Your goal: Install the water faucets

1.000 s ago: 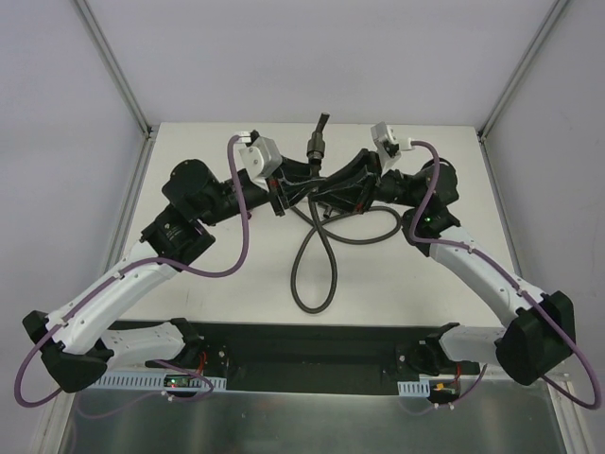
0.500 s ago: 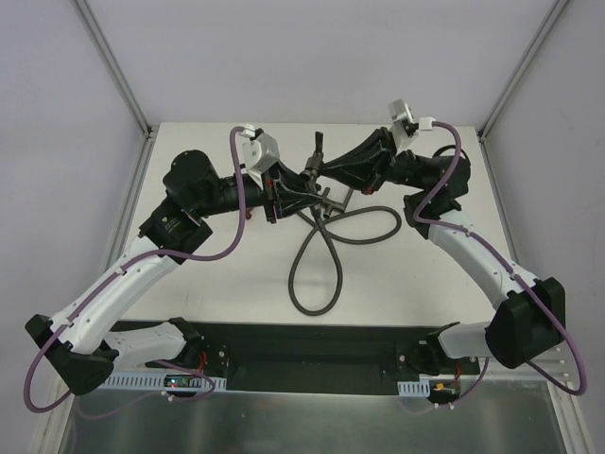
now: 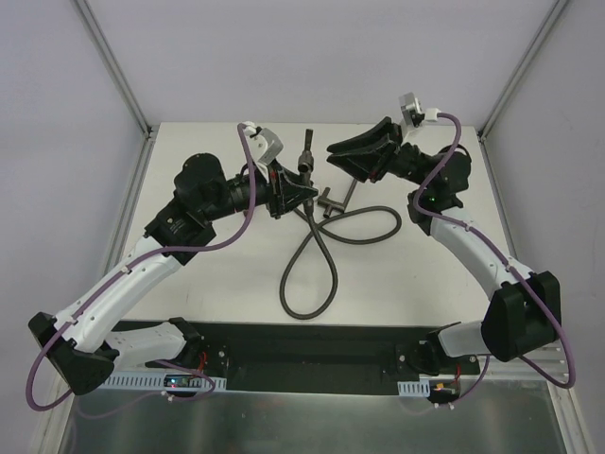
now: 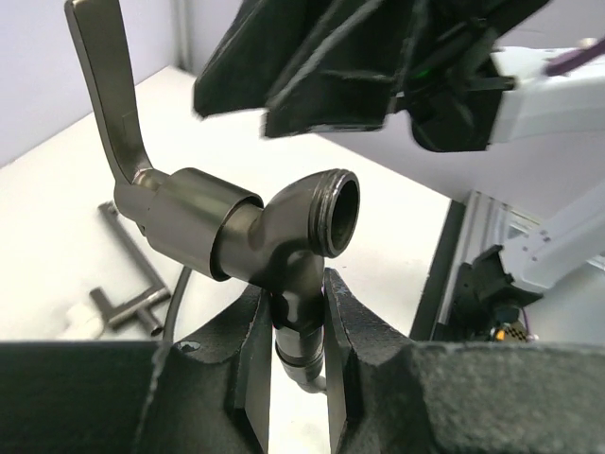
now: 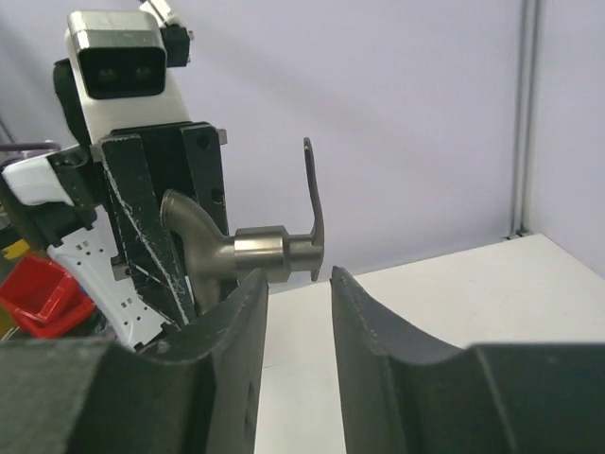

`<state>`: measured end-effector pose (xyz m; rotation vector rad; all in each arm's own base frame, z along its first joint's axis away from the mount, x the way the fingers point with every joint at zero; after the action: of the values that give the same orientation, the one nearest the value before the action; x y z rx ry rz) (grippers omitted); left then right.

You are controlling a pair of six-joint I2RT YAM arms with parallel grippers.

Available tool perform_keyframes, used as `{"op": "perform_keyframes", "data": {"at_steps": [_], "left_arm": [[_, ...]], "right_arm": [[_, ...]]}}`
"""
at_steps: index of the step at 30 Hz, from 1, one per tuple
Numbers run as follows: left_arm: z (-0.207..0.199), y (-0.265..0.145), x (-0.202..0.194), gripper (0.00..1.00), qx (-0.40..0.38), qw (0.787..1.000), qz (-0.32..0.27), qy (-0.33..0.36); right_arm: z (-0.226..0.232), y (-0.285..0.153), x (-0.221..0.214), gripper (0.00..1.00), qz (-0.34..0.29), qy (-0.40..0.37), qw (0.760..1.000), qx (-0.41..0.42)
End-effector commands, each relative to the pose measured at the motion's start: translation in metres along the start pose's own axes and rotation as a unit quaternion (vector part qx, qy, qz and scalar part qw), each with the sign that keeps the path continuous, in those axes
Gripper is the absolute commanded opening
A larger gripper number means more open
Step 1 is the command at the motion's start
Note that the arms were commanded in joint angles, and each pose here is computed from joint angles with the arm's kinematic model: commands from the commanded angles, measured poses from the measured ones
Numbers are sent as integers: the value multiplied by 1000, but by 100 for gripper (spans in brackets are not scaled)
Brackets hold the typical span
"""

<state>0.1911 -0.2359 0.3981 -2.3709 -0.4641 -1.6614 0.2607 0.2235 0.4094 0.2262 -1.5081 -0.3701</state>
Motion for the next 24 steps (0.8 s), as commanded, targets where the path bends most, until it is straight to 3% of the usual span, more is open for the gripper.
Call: {"op": "perform_keyframes", "data": {"at_steps": [1,6,10,14,22,24], "left_arm": [[14,-4,13,0,80,995,-53,-12],[28,-6,17,0,142,986,-83,-27],[32,-5,20,0,162,980,-104,-49],[34,-3,21,0,170,977,-114,-59],[36,-10,26,0,194,968,-139,-72],[36,-12,26,0,202,965,-147,-78]], "right_arm": [[-5,-8,2,40,-13,-16,999,-27],[-9,-16,-13,53,1,-19,998,-64],[-5,-17,-37,56,42,-38,993,-105],[10,-14,-48,58,72,-117,978,-157],[29,3,-57,60,57,-113,985,-113],[30,7,-62,65,58,-119,984,-122]]}}
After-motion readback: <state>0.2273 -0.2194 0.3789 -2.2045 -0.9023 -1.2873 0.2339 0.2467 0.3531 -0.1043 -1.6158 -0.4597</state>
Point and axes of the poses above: each gripper's point midway between its finger pads, its own y axis out along the fingers, its own z axis along the line the jaws close on, x = y × z, the point moved 7 cm from there along -y, back along the fingers, and after that the axes turned 8 degrees about -y, right-handed, at the moved point
